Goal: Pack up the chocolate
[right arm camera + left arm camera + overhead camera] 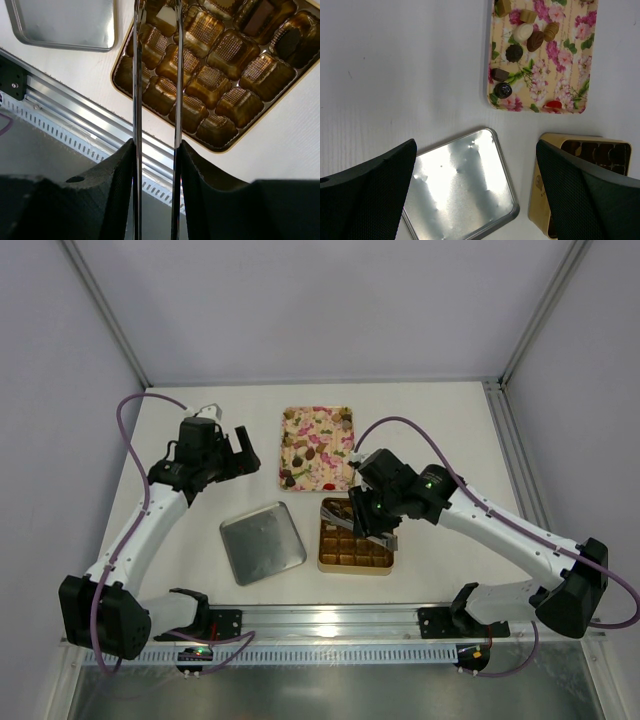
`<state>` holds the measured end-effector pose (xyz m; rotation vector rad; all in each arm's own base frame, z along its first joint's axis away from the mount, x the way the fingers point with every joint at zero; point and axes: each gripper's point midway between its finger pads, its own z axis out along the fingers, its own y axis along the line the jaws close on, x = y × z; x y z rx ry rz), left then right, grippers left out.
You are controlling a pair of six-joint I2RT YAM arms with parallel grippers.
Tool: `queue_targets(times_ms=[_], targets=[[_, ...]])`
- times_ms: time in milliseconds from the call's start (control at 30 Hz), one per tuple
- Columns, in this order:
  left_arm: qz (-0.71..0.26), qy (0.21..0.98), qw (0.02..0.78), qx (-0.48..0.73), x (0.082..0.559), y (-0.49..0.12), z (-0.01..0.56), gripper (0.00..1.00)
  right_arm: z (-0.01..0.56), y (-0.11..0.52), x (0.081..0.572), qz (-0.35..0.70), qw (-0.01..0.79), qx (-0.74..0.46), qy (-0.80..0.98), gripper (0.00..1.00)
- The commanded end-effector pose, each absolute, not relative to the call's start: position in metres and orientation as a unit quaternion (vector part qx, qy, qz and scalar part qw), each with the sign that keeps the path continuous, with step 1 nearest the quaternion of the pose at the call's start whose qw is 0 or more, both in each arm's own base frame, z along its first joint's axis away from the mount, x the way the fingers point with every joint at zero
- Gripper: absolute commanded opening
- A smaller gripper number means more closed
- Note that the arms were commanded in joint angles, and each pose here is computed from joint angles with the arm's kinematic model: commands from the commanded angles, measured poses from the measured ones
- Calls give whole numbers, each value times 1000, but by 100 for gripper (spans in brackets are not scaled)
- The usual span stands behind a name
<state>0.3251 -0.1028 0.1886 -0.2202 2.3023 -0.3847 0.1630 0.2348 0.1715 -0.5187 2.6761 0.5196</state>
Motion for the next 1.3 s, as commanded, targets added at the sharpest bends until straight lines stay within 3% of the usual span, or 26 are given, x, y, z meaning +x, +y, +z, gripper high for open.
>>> queue_targets(times_ms=[0, 333, 567, 867, 1267], targets=[[-154, 899, 402, -80, 332, -104, 199, 100, 176, 242, 168, 194, 198, -185, 943, 42], [-153, 899, 402, -79, 332, -103, 199, 100, 210, 237, 183, 183, 234, -190, 936, 44], [-153, 899, 402, -80, 332, -103, 199, 100, 246, 239, 243, 180, 274, -191, 925, 45], [-155, 899, 401, -80, 332, -104, 199, 100, 225, 247, 336, 148, 262, -165, 939, 44], [-154, 901, 398, -80, 332, -104, 197, 100, 173, 272, 392, 138, 223, -152, 953, 44]])
